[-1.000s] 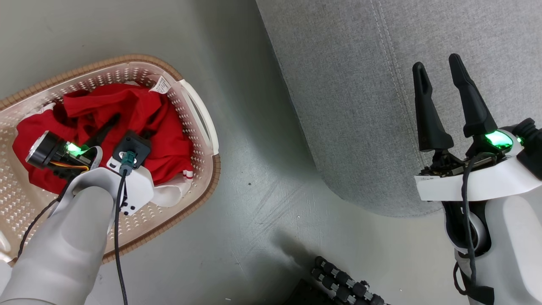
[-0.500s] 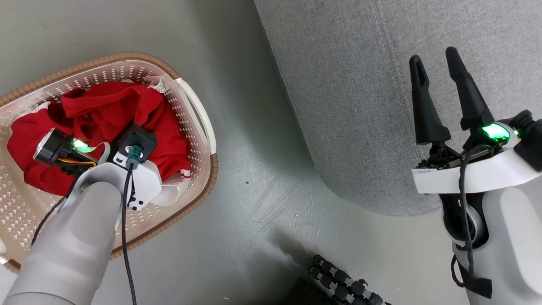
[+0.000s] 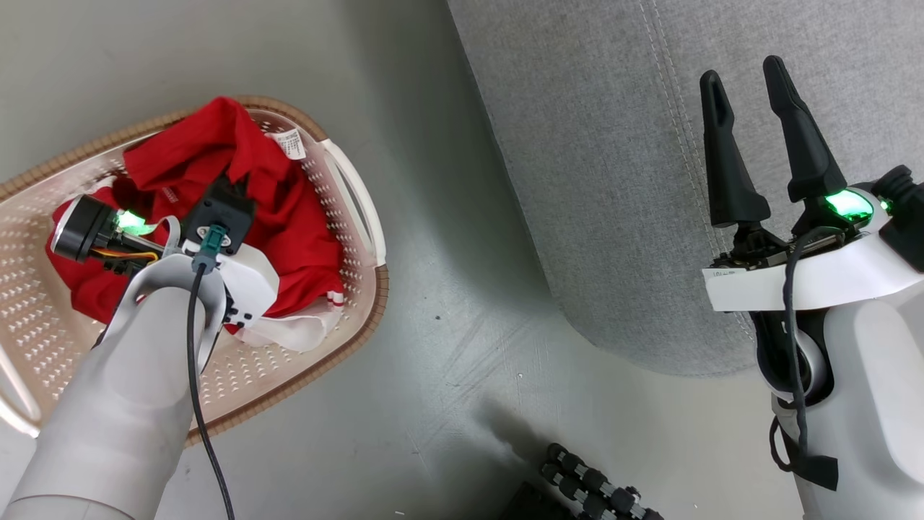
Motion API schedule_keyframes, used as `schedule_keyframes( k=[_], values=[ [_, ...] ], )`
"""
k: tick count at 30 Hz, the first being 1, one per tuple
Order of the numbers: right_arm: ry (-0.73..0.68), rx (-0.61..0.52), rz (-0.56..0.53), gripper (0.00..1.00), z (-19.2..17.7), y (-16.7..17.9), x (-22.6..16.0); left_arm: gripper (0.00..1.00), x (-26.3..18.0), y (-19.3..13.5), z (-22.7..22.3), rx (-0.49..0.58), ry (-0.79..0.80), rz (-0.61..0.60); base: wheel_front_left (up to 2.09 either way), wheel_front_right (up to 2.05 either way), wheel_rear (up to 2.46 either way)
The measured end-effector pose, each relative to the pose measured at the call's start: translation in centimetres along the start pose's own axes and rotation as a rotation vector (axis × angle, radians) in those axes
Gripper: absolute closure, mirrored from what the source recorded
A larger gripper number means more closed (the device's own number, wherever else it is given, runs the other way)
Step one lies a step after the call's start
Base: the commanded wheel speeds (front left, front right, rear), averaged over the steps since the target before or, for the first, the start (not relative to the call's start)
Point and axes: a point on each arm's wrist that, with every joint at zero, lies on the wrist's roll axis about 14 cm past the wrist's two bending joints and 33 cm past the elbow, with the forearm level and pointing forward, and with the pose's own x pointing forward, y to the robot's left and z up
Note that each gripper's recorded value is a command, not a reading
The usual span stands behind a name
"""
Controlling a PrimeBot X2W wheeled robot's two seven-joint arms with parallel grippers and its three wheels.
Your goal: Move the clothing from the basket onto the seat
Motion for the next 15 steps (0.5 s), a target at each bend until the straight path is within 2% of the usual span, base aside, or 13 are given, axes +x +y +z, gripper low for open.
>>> schedule_keyframes(
  k=[10,15],
  values=[
    [-0.012,-0.008,0.025,0.0,0.3,0.8,0.2,1.0,-2.0,3.1,3.8,-0.072,-0.111,0.116,0.0,0.0,0.0],
    [-0.015,-0.011,0.05,0.0,0.4,1.7,0.4,1.0,-3.4,5.4,8.2,-0.08,-0.238,0.198,0.0,0.0,0.0]
  ],
)
